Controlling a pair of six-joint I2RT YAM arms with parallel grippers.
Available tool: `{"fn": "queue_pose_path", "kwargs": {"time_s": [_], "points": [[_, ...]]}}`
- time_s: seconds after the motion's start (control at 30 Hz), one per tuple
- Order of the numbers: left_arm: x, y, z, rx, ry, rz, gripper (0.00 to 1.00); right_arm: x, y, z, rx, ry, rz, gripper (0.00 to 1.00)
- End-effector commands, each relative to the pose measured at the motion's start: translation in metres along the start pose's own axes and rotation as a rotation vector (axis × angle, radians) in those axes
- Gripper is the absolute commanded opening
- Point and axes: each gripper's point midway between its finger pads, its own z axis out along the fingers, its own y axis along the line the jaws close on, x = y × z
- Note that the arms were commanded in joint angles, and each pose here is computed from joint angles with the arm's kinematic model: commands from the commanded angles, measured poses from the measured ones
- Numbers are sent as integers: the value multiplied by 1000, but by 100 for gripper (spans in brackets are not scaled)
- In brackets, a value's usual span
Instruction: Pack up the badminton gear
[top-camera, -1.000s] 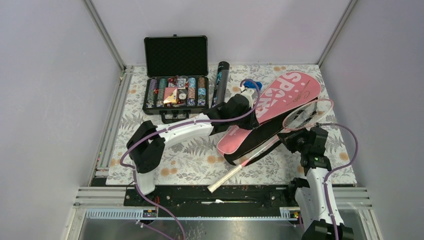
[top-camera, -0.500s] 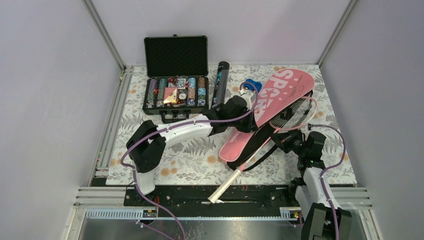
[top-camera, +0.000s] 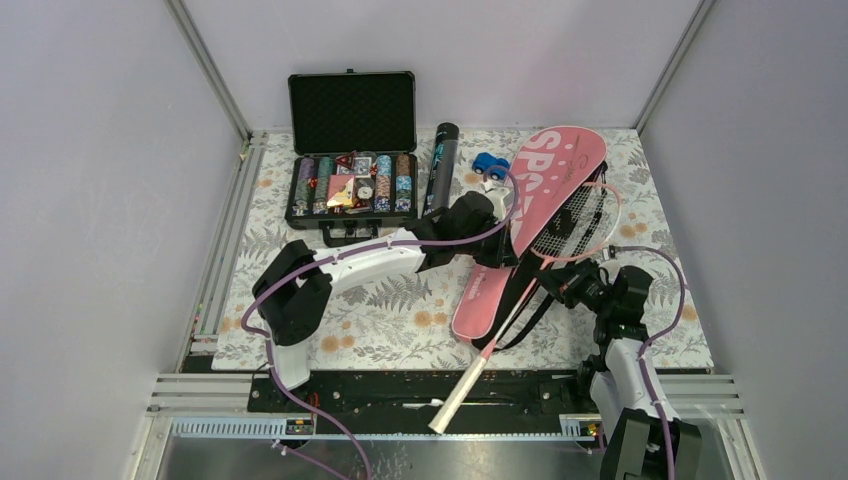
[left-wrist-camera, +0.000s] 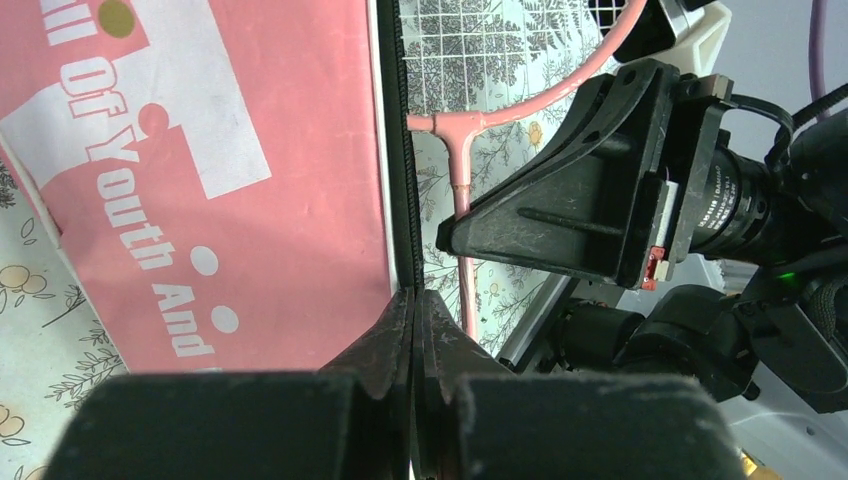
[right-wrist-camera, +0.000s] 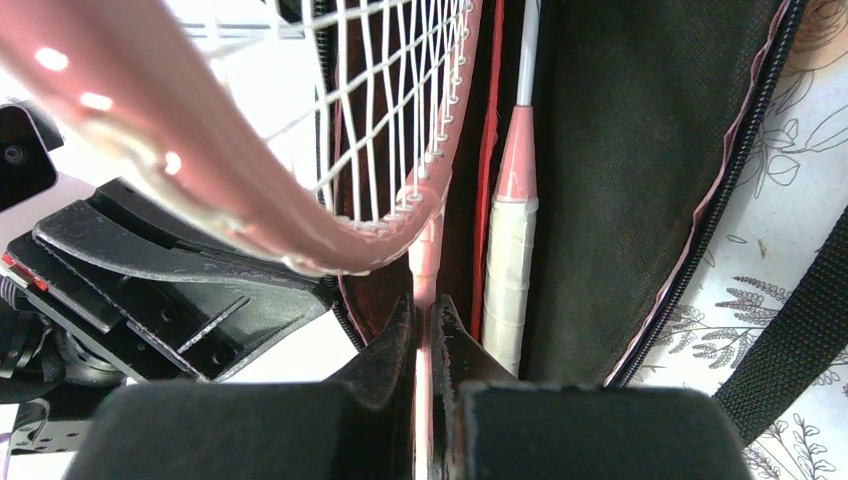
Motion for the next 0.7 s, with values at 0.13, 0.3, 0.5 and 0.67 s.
{"fn": "queue_pose_path", "kwargs": {"time_s": [0.13, 0.3, 0.5, 0.67], "points": [[-11, -44, -17, 209, 1, 108, 0, -2, 27, 0, -92, 61, -91, 0], [-7, -45, -20, 227, 22, 157, 0, 3, 22, 0, -97, 82, -71, 0], [5, -45, -23, 243, 89, 198, 0, 11, 15, -1, -69, 149, -78, 0], [10, -46, -25, 256, 126, 218, 0, 16, 4, 0, -41, 175, -71, 0]]}}
